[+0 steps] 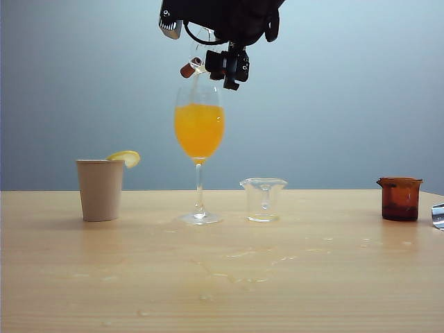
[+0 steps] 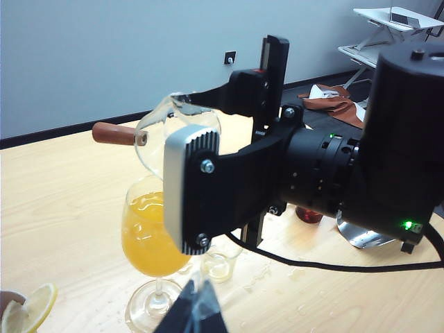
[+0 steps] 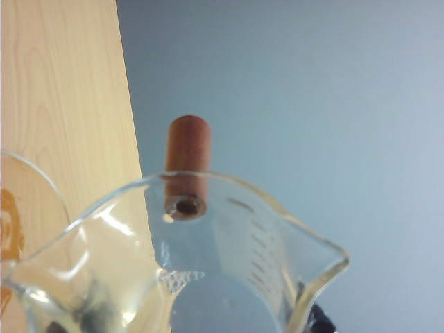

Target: Pick up the third measuring cup from the left, pour the pineapple juice inside into the goblet, and finally put the measuring cup back in its original place.

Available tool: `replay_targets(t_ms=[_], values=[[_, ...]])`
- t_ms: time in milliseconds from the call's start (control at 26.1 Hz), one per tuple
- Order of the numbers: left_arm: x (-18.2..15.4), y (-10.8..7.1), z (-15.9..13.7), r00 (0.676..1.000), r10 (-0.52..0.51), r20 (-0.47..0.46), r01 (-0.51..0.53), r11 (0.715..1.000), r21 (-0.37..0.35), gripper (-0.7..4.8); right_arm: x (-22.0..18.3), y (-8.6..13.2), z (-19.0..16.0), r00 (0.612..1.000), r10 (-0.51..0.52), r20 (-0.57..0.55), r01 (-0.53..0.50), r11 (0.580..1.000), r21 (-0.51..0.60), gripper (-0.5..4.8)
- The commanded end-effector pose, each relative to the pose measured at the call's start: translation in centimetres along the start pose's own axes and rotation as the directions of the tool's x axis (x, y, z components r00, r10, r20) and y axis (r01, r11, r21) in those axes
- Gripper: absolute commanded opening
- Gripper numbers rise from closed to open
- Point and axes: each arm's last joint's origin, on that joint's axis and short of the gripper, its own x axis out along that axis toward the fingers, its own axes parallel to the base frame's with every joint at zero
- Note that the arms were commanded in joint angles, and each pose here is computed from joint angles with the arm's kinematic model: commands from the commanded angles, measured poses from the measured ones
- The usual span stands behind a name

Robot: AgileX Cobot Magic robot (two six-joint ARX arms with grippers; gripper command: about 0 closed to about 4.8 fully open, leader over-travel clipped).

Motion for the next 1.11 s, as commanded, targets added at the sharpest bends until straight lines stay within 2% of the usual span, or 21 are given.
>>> replay_targets(t_ms=[38, 612, 956, 1109], values=[[-0.16, -0.05, 0.35, 1.000, -0.001, 0.018, 0.001, 1.000, 0.003, -0.05, -0.20, -0.73, 0.25, 0.999, -0.037, 0.013, 0.037, 0.999, 0.006, 2.69], [-0.16, -0.05, 0.35, 1.000, -0.001, 0.018, 0.001, 1.000, 0.003, -0.05, -0.21, -0.73, 0.26, 0.999, -0.037, 0.014, 0.038, 0.997, -0.067, 2.69], [-0.16, -0.05, 0.35, 1.000, -0.001, 0.018, 0.001, 1.000, 0.003, -0.05, -0.21, -0.73, 0.26, 0.999, -0.038, 0.014, 0.039, 0.997, -0.070, 2.69], [-0.16, -0.05, 0.35, 1.000, 0.000, 0.019, 0.000, 1.000, 0.003, -0.05, -0.21, -0.73, 0.26, 0.999, -0.037, 0.014, 0.039, 0.992, -0.120, 2.69]])
